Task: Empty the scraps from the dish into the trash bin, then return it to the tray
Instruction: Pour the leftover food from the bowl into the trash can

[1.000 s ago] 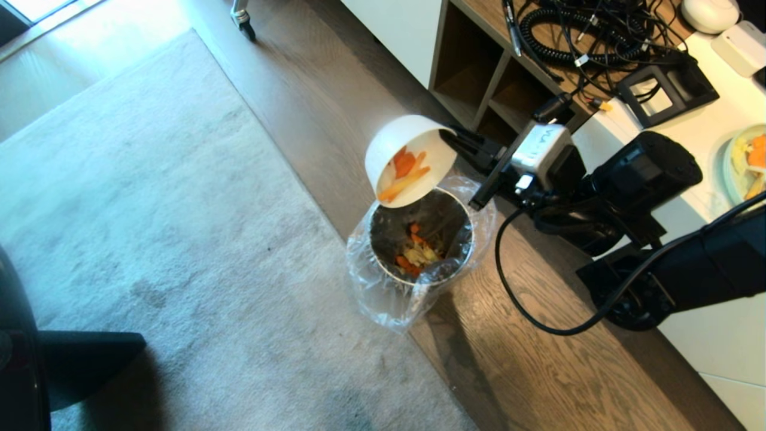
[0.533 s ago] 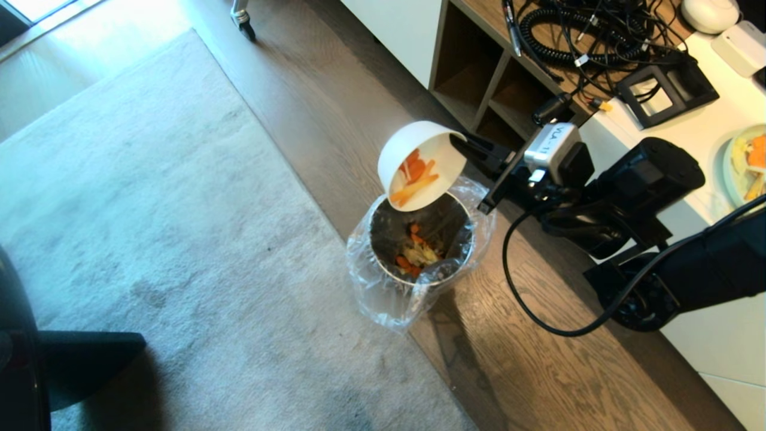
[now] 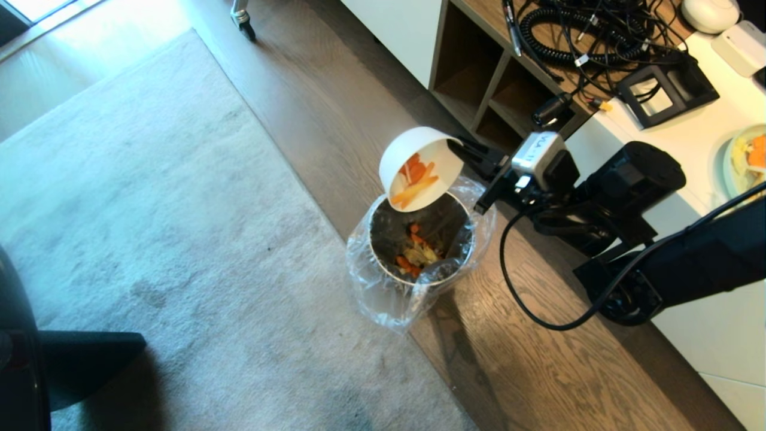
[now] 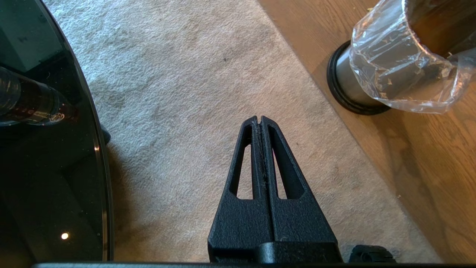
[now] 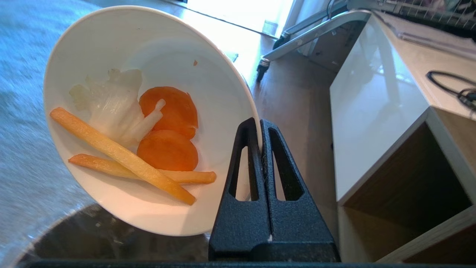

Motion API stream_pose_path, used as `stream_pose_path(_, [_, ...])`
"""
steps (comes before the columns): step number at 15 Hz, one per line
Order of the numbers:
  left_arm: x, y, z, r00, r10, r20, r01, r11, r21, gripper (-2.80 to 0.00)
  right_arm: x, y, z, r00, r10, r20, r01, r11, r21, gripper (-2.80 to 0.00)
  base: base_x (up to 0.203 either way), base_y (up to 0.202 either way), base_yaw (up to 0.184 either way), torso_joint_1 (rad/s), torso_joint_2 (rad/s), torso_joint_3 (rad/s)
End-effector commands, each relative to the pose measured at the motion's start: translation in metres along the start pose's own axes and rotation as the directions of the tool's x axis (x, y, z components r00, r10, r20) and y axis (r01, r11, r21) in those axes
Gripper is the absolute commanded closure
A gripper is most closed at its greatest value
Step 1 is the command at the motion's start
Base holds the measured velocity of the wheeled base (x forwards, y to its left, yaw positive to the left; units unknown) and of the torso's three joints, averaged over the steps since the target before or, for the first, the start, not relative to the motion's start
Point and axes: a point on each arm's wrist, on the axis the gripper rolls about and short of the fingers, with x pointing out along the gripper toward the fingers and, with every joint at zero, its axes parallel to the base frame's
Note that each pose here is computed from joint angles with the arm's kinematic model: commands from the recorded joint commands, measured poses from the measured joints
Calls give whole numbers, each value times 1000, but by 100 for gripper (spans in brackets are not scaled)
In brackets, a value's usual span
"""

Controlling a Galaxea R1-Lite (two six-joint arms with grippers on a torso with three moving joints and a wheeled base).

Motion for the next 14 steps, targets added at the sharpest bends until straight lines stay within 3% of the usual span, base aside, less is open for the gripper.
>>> stream_pose_path(1, [0, 0, 0, 1000, 1, 1, -1, 1000, -1, 0, 1, 4, -6, 1000, 12, 4, -11, 992, -124, 0, 0, 0, 0, 0, 0, 0])
stream_pose_path(4, [0, 0, 0, 1000, 1, 1, -1, 1000, -1, 0, 2, 6, -9, 999, 30, -19, -34, 959, -281, 0, 0, 0, 0, 0, 0, 0])
stream_pose_path(6, [0, 0, 0, 1000, 1, 1, -1, 1000, -1, 0, 7, 3, -9, 999, 28, -22, -34, 948, -318, 0, 0, 0, 0, 0, 0, 0])
stream_pose_path(10, [0, 0, 0, 1000, 1, 1, -1, 1000, -1, 0, 8, 4, -12, 998, 42, -39, -55, 882, -467, 0, 0, 0, 0, 0, 0, 0])
stream_pose_path(14, [0, 0, 0, 1000, 1, 1, -1, 1000, -1, 0, 6, 6, -12, 998, 45, -42, -62, 796, -602, 0, 0, 0, 0, 0, 0, 0])
